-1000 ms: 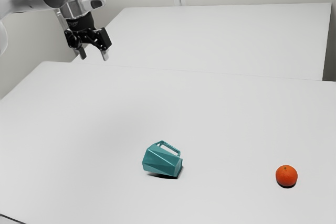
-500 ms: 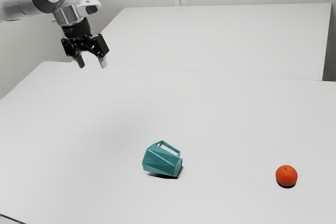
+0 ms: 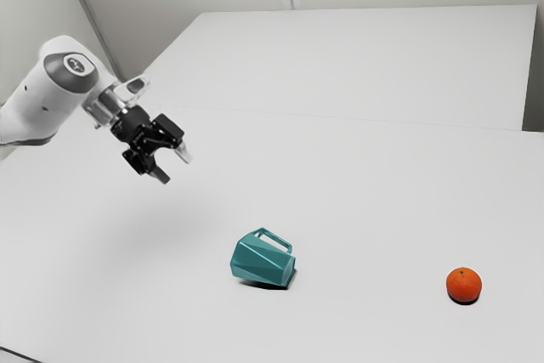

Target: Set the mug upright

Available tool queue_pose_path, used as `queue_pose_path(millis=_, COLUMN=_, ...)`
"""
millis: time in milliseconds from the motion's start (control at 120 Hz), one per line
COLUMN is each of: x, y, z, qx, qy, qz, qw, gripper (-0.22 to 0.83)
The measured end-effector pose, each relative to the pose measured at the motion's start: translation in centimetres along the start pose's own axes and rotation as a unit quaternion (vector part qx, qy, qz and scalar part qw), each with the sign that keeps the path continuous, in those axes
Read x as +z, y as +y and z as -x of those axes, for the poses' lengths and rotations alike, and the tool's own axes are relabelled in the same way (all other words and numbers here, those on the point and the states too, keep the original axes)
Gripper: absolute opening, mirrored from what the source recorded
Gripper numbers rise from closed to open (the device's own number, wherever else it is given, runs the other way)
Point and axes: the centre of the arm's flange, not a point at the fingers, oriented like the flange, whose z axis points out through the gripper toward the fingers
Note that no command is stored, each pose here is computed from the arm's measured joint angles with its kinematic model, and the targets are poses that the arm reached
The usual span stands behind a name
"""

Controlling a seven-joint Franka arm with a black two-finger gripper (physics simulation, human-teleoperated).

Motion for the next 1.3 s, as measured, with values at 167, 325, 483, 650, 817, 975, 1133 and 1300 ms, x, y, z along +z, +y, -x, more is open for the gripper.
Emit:
queue_pose_path(millis=167, x=5.9, y=1.7, z=0.0, qx=0.040, qy=-0.015, qz=0.016, qw=0.999, gripper=0.62)
queue_pose_path(millis=325, x=10.3, y=1.7, z=1.1, qx=0.047, qy=-0.015, qz=0.055, qw=0.997, gripper=0.61)
queue_pose_path(millis=483, x=11.6, y=-0.8, z=1.5, qx=0.035, qy=0.005, qz=0.093, qw=0.995, gripper=0.61)
queue_pose_path(millis=650, x=13.9, y=-1.3, z=2.1, qx=0.045, qy=0.003, qz=0.112, qw=0.993, gripper=0.62)
queue_pose_path(millis=817, x=16.1, y=-1.5, z=3.3, qx=0.052, qy=-0.002, qz=0.134, qw=0.990, gripper=0.62)
queue_pose_path(millis=975, x=17.6, y=-1.6, z=3.6, qx=0.055, qy=-0.001, qz=0.152, qw=0.987, gripper=0.62)
queue_pose_path(millis=1133, x=19.2, y=-1.2, z=3.6, qx=0.062, qy=-0.002, qz=0.170, qw=0.984, gripper=0.62)
queue_pose_path(millis=1300, x=19.6, y=-1.1, z=3.5, qx=0.073, qy=0.002, qz=0.175, qw=0.982, gripper=0.35)
